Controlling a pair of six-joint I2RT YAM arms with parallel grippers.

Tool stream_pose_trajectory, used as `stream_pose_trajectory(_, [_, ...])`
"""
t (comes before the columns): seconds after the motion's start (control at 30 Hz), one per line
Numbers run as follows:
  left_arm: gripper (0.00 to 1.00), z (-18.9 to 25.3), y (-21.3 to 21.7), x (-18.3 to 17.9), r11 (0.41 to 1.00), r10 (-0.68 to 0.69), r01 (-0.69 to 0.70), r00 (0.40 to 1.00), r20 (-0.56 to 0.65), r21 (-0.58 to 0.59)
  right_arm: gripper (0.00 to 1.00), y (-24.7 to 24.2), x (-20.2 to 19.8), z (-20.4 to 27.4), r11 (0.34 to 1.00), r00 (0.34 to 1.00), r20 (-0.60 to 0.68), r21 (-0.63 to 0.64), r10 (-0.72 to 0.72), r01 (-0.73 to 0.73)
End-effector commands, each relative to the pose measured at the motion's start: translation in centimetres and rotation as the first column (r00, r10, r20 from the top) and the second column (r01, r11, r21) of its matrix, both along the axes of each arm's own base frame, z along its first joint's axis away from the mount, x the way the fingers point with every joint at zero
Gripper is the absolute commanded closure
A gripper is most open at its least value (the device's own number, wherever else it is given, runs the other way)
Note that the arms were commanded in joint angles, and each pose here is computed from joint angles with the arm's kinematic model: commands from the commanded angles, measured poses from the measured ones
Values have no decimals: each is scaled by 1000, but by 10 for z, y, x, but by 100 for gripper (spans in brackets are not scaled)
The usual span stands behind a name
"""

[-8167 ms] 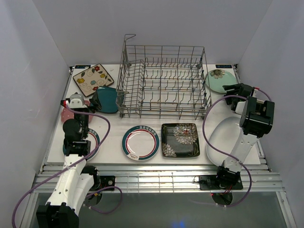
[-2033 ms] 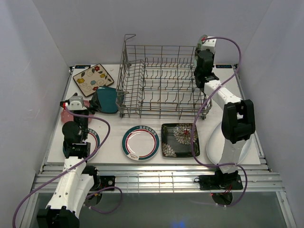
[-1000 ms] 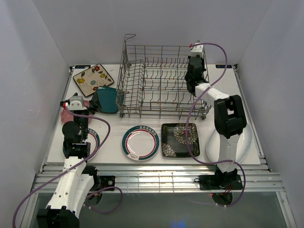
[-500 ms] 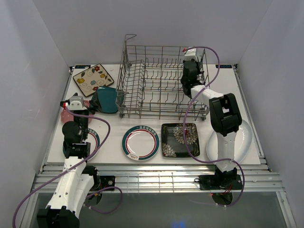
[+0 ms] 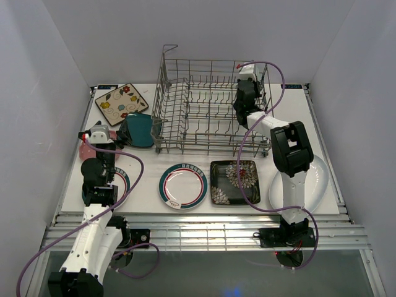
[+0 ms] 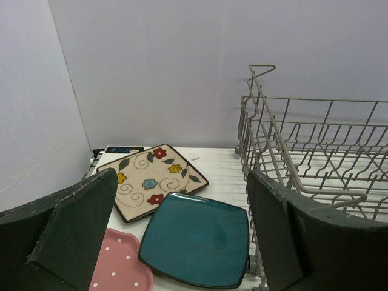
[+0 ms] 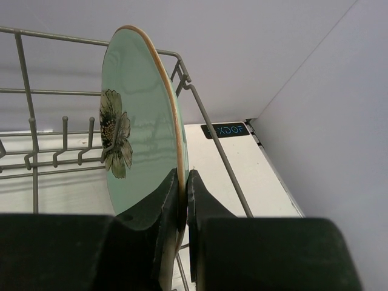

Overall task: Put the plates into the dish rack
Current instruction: Insert the plate into the dish rack.

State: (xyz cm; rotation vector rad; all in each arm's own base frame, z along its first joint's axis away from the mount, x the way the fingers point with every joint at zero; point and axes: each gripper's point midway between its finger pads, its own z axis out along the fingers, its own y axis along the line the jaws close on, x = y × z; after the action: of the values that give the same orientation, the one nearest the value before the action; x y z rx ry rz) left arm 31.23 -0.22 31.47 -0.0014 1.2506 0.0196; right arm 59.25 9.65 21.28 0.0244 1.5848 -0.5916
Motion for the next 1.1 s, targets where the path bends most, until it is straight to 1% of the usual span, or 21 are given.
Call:
stream_pose_trajectory(0.0, [2, 5, -1, -3, 1000, -6, 6, 1000, 17, -6, 88, 0, 3, 27, 997, 995, 101, 80, -27, 19])
stream_pose_trajectory(0.23, [2, 4, -1, -2, 1000, -7, 7, 1000, 14, -6, 84, -6, 5, 30, 991, 994, 100, 130, -37, 24])
stream_pose_trajectory(0.3, [2, 4, -1, -2, 1000, -9, 9, 1000, 13, -5, 79, -10, 6, 28, 989, 995, 92, 145, -43, 29])
stream_pose_trajectory(0.5, [2, 5, -1, -2, 1000, -7, 7, 1000, 14, -6, 76, -23, 8, 24, 979, 996, 76, 200, -53, 37])
stream_pose_trajectory(0.57, [2, 5, -1, -2, 1000, -7, 7, 1000, 14, -6, 71, -27, 7, 25, 976, 995, 79, 213, -58, 40])
stream_pose_trajectory(0.6, [2, 5, -1, -2, 1000, -7, 7, 1000, 14, -6, 65, -26, 7, 23, 977, 996, 75, 211, -54, 37])
stream_pose_trajectory(0.67, [2, 5, -1, -2, 1000, -7, 7, 1000, 14, -6, 56, -28, 6, 24, 976, 995, 77, 214, -57, 39])
stream_pose_trajectory(0.7, [2, 4, -1, -2, 1000, -7, 7, 1000, 14, -6, 54, -28, 6, 25, 976, 995, 79, 215, -56, 38])
stream_pose_trajectory(0.9, [2, 5, -1, -2, 1000, -7, 7, 1000, 14, -6, 52, -28, 5, 37, 974, 994, 96, 224, -47, 25])
stream_pose_trajectory(1.07, [2, 5, -1, -2, 1000, -7, 7, 1000, 16, -6, 52, -28, -2, 48, 967, 993, 112, 256, -39, 9])
